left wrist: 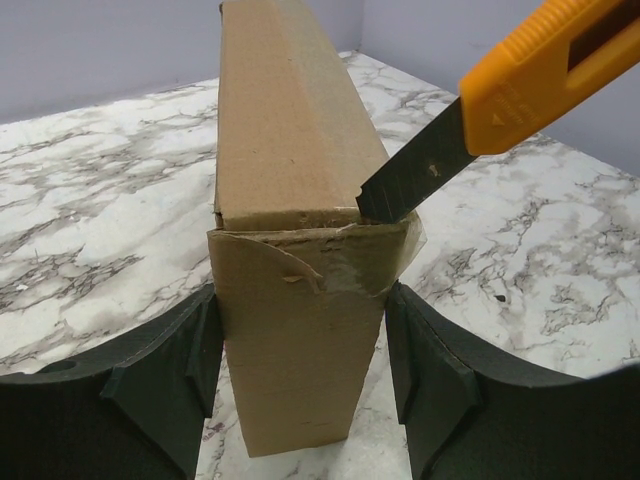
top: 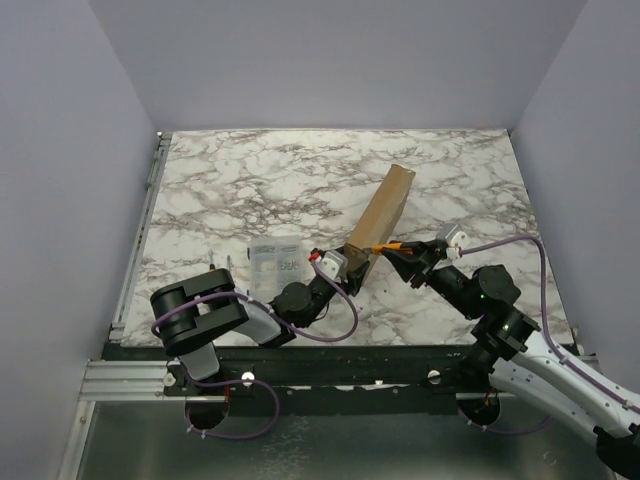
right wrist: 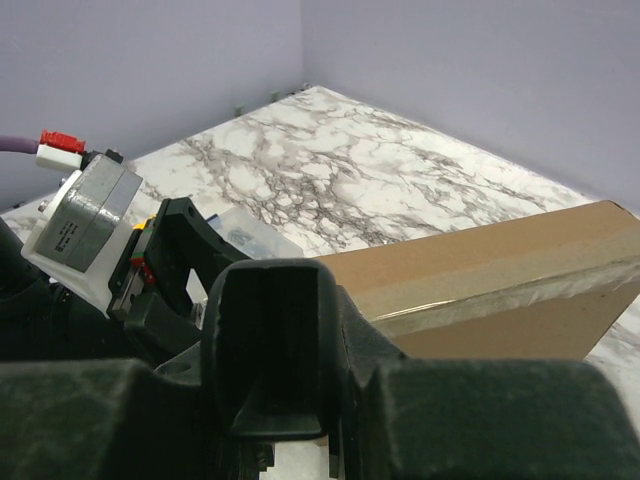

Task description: Unpack the express box

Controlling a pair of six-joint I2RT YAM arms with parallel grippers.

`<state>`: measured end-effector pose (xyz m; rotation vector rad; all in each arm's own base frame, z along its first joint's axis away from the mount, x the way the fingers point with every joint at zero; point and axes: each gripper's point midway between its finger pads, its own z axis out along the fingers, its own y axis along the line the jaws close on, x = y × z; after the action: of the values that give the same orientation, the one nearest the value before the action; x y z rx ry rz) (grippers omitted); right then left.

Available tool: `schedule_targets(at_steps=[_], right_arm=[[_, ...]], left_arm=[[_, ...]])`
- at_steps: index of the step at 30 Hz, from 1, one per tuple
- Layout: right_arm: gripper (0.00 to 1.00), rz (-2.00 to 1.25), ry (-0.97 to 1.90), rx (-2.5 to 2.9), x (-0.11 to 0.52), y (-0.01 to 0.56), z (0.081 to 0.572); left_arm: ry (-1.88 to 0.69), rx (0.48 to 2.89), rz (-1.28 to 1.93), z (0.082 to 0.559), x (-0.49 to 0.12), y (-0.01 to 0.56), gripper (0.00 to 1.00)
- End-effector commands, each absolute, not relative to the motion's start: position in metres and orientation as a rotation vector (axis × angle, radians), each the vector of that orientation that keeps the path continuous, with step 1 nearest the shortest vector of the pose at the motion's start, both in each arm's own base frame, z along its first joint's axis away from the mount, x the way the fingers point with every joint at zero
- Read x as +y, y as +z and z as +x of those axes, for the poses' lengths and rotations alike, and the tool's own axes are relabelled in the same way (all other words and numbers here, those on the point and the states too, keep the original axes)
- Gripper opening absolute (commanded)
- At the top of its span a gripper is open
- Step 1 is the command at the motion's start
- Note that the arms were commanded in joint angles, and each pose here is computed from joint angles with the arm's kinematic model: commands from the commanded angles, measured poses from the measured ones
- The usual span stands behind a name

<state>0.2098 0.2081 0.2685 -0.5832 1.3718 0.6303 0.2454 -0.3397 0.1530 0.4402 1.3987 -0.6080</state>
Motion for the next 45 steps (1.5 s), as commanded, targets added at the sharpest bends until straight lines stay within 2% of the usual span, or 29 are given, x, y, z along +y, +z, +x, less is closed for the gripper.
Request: schedule_targets(at_steps=[1, 5, 12, 20, 27, 35, 41, 45], right_arm=[[0.01, -0.565, 0.524, 1.451, 0.195, 0.246, 0.222], [0.00, -0.569, 0.509, 1.421, 0.192, 0.263, 0.221], [0.01, -0.591, 0.540, 1.523, 0.208, 0.214, 0.230], [0.01, -0.539, 0.523, 1.372, 0.189, 0.284, 0.218], [0.01, -0.527, 0.524, 1.479, 0.194, 0.230, 0.226], [0.01, -0.513, 0.502, 1.359, 0.179, 0.293, 0.215], [0.00, -0.507, 0.527, 1.471, 0.191, 0.233, 0.225], [0.00, -0.536, 0.528, 1.461, 0.194, 0.241, 0.224]], left_arm=[[-0.526, 1.460, 0.446, 0.250, -0.322, 0.133, 0.19], [-0.547, 1.466, 0.424, 0.249, -0.322, 0.134, 0.19], [-0.559, 1.469, 0.421, 0.250, -0.326, 0.133, 0.18], [-0.559, 1.469, 0.419, 0.250, -0.325, 0.134, 0.18], [-0.556, 1.472, 0.425, 0.249, -0.324, 0.132, 0.18], [-0.557, 1.468, 0.422, 0.249, -0.324, 0.134, 0.18], [-0.558, 1.471, 0.425, 0.248, -0.324, 0.133, 0.18], [-0.553, 1.471, 0.432, 0.248, -0.324, 0.134, 0.18]])
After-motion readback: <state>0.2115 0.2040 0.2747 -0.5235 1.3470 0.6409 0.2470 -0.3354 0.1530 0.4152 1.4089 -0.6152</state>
